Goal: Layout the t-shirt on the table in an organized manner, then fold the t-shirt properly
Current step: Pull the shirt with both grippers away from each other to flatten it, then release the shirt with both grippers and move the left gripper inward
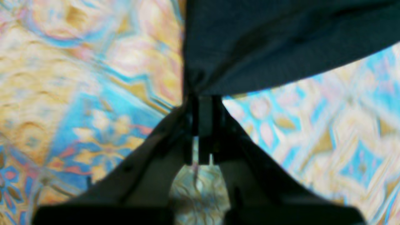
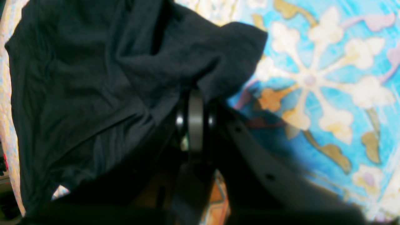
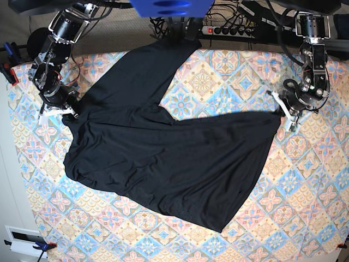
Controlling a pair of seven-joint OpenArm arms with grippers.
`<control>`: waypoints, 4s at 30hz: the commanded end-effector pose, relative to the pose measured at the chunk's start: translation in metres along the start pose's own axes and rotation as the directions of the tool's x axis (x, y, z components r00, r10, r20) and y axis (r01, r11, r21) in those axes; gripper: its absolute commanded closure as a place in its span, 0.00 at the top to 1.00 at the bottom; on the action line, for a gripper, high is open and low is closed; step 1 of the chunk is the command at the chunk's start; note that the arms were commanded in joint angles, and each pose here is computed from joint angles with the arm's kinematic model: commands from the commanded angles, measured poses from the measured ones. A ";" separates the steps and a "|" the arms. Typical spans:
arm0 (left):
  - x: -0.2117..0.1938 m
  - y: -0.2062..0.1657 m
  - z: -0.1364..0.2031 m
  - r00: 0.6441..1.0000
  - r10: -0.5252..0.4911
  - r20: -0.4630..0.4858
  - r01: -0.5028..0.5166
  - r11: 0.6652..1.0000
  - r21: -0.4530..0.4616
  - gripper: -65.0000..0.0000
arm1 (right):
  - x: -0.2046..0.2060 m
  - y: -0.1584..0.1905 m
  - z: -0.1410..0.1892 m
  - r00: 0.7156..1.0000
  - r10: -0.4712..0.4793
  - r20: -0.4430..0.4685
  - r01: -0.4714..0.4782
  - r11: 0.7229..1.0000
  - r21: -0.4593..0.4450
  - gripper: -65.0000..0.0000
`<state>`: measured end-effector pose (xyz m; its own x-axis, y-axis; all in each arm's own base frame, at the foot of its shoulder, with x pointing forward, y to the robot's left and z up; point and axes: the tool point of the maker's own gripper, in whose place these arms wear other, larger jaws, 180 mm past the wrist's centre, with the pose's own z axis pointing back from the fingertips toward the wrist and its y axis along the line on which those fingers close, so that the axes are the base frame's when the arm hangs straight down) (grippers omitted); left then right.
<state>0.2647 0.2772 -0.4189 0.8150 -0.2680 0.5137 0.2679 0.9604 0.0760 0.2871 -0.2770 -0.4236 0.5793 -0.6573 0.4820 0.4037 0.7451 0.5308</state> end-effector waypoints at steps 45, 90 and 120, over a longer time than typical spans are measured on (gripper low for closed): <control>-0.097 -0.018 0.020 0.961 -0.164 -0.222 0.141 0.983 -0.118 0.19 | 0.043 -0.055 0.022 0.998 -0.012 0.059 0.019 0.994 -0.106 0.13; 0.037 -0.103 0.056 0.914 -0.359 0.190 0.397 0.888 -0.232 0.40 | 0.078 -0.106 0.107 0.966 0.006 0.260 0.057 0.971 -0.234 0.32; 0.060 -0.141 0.041 0.862 -0.470 0.189 0.506 0.816 -0.278 0.40 | -0.027 -0.099 0.105 0.771 0.595 -0.229 -0.596 0.800 0.072 0.32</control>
<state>0.2472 0.1288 -0.3727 0.4997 -0.6741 0.5439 0.7759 0.6275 0.0650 0.1549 -0.3357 -0.4222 0.8436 -0.0733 0.5319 -0.0561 0.9732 0.2231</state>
